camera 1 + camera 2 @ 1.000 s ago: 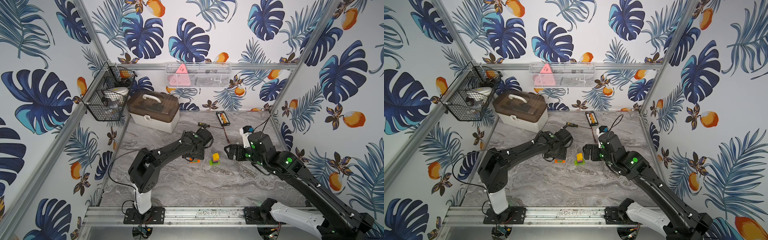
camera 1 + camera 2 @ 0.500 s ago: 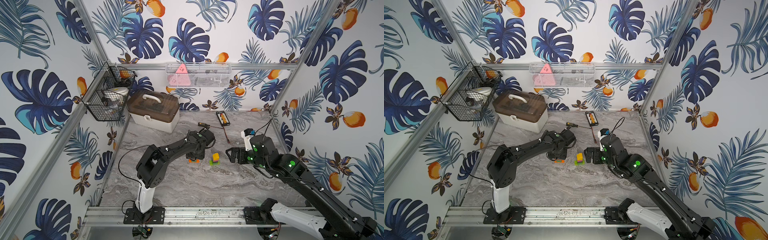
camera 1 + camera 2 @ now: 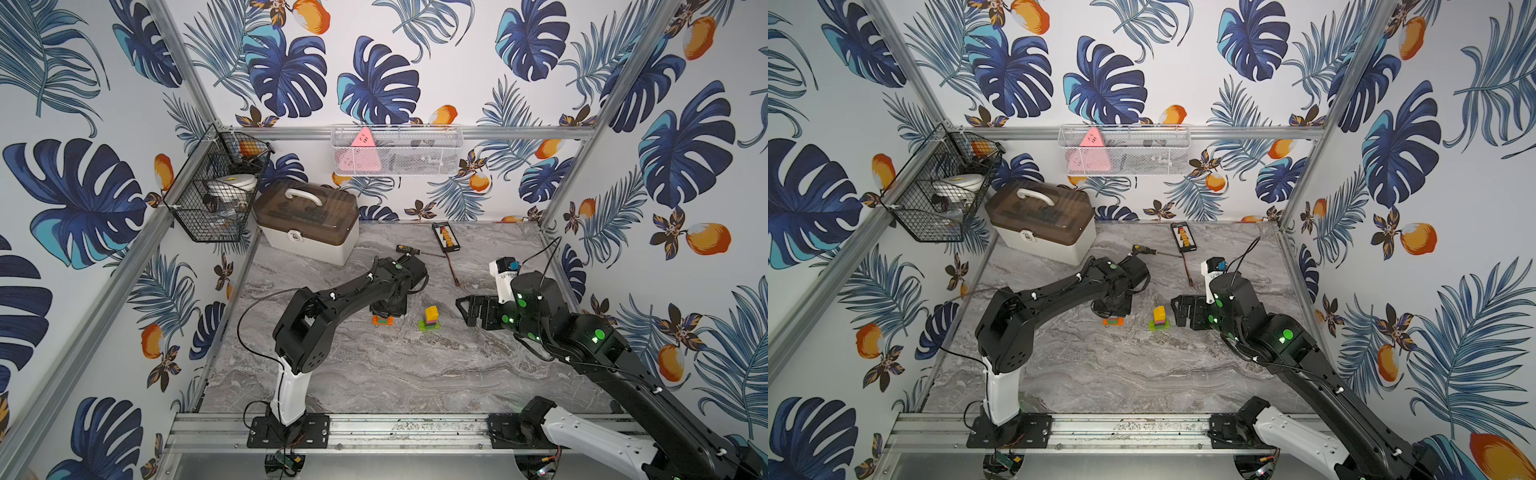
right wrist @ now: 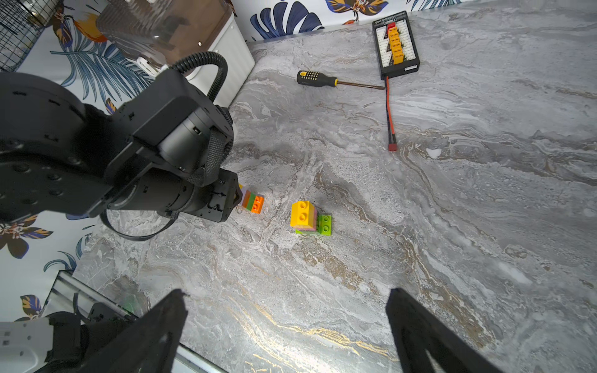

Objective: Assemble the number 1 with lego
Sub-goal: Pick up the lego brick from the center of the board, then place the lego brick at the center of the board.

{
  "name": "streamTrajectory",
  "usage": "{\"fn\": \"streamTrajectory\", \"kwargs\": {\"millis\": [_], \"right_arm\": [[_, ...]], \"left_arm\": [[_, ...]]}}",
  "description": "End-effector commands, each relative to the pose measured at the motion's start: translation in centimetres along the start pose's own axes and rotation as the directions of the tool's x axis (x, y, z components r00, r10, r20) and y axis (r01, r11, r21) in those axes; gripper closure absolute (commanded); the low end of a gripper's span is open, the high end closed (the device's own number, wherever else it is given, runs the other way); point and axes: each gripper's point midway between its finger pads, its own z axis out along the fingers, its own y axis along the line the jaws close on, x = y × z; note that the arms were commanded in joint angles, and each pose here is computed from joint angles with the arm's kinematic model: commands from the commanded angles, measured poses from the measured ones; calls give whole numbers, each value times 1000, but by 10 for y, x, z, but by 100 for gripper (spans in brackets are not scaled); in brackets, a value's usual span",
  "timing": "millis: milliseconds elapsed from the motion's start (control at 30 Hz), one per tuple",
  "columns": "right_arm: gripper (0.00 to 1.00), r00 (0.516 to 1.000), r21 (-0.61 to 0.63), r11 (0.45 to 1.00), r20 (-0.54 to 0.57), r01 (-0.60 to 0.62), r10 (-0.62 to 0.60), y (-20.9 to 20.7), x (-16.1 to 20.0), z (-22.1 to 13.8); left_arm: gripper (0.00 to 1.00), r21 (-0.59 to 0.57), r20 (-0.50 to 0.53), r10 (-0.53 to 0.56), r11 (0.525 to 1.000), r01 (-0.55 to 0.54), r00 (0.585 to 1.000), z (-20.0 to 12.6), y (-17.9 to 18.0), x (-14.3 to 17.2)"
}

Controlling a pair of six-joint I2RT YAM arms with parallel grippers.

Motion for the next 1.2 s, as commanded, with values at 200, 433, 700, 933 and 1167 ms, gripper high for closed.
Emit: {"fn": "streamTrajectory", "kwargs": {"millis": [200,433,700,933,1167], "right_arm": [[0,1000,-29,999,7,-27,27,2,3,-6],[0,1000,-38,999,0,-25,25,2,5,-11],[0,999,-35,999,29,-19,20,-3,6,-19],[0,1000,-26,1000,16,-16,16,-2,5,-14],[0,1000,-12,1000,12,-9,9,-3,4,-11]], "left_arm": [[74,27,-128,64,998,-61,990,-51,31,15],[76,70,-56,-42,997,46,998,-38,39,23],[85,175,85,-176,972,159,981,-17,40,24],[96,157,135,-224,967,202,965,1,47,34],[100,152,183,-239,965,213,954,16,35,47]]}}
